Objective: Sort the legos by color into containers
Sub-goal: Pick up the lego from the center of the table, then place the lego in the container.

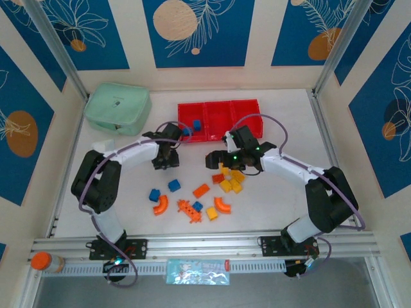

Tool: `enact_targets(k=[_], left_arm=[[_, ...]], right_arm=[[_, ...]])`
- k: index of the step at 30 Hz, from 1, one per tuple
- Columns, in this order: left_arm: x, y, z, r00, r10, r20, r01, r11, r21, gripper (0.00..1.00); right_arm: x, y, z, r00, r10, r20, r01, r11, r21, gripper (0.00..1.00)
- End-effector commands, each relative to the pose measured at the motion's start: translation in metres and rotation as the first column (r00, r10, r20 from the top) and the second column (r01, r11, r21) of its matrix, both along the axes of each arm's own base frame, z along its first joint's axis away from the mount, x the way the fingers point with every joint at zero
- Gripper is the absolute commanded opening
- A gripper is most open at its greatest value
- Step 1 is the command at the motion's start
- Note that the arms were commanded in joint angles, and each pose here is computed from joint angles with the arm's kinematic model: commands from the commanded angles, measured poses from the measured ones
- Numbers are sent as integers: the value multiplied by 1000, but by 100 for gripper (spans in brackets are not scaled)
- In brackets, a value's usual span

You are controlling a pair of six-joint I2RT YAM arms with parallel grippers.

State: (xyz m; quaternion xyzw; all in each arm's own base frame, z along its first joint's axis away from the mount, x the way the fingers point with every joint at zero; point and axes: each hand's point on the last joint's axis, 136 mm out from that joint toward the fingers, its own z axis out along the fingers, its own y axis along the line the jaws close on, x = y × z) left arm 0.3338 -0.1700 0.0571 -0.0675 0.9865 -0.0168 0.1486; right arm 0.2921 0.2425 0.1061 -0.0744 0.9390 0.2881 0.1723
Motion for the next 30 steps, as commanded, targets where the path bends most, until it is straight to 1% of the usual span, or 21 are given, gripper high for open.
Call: enact_targets(k=[1, 5, 8, 15, 18, 20, 24, 30], left_arm=[[13, -21, 43, 995, -61, 84, 65, 997, -47, 44], [39, -37, 67, 985, -90, 144, 99, 994, -53, 44], [66, -47, 80, 976, -113, 188, 119, 993, -24, 44], [126, -70, 95, 959, -161, 235, 159, 987, 27, 43], [148, -70, 90, 957, -152, 248, 143, 988, 55, 43], [162, -71, 86, 956, -146, 255, 138, 989, 52, 43], [180, -80, 75, 948, -168, 271, 160, 986, 54, 45], [190, -83, 69, 945, -178, 274, 165, 984, 72, 55]], right_arm=[[9, -7, 26, 998, -3, 58, 2, 1000, 20, 99], [20, -19, 36, 996, -37, 87, 34, 999, 35, 99], [27, -25, 42, 993, -60, 101, 56, 997, 44, 99], [37, -34, 48, 988, -92, 121, 86, 995, 47, 99], [39, -38, 46, 987, -107, 119, 102, 994, 48, 99], [40, -40, 44, 987, -113, 114, 108, 993, 48, 99], [42, -42, 44, 986, -111, 124, 107, 993, 41, 99], [46, -45, 46, 985, -115, 132, 111, 993, 36, 99]])
